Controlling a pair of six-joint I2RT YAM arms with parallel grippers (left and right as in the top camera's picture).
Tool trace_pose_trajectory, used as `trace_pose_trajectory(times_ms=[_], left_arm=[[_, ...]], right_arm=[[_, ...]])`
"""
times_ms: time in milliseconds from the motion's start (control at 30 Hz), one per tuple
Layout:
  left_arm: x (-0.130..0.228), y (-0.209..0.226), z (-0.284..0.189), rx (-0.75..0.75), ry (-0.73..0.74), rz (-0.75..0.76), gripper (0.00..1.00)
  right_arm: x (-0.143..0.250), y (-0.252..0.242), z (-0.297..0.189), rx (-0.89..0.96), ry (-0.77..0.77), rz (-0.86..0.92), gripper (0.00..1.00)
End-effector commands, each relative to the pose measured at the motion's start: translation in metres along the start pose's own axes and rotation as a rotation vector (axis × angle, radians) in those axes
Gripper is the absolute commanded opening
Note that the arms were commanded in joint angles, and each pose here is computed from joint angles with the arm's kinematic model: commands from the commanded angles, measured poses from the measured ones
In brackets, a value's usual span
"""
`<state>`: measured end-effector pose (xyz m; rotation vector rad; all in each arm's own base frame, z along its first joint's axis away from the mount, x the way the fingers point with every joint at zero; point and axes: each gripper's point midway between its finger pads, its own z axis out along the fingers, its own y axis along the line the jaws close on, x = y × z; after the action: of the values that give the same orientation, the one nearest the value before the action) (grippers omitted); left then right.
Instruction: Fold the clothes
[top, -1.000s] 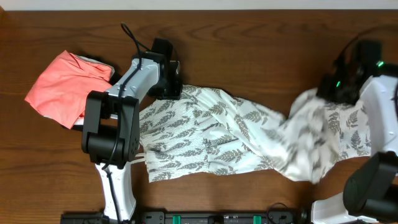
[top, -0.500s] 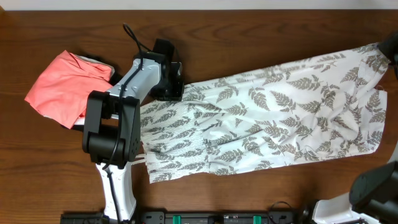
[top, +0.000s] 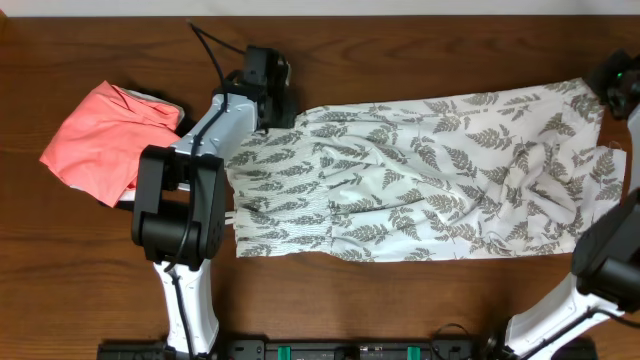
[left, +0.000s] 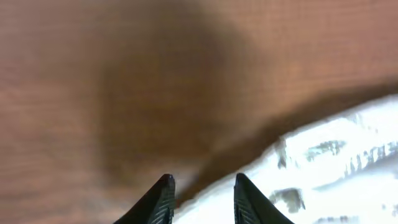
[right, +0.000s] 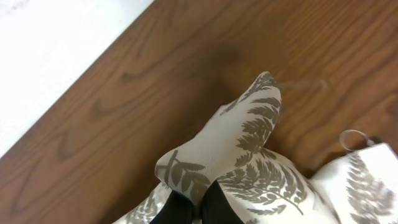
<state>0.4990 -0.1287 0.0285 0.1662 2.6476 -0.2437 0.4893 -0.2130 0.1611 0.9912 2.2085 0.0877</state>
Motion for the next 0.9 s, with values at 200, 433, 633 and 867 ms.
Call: trace_pose_trajectory(times_ms=[200, 433, 633, 867], left_arm=[[-0.008, 0.004, -0.008, -0.028, 0.004, -0.032, 0.29], [0.043, -0.014, -0.022, 0.021, 0.215, -0.038, 0.27], [0.059, -0.023, -0.016, 0.024, 0.250, -0.016, 0.27], [0.053, -0.024, -0.014, 0.028, 0.224, -0.012, 0.27]], right_arm=[[0.002, 0.035, 0.019, -0.093, -0.020, -0.093, 0.01], [-0.006, 0.045, 0.018, -0.121, -0.063, -0.099, 0.01], [-0.016, 0.030, 0.018, -0.056, -0.102, -0.088, 0.01], [-0.028, -0.006, 0.016, -0.003, -0.103, -0.034, 0.01]])
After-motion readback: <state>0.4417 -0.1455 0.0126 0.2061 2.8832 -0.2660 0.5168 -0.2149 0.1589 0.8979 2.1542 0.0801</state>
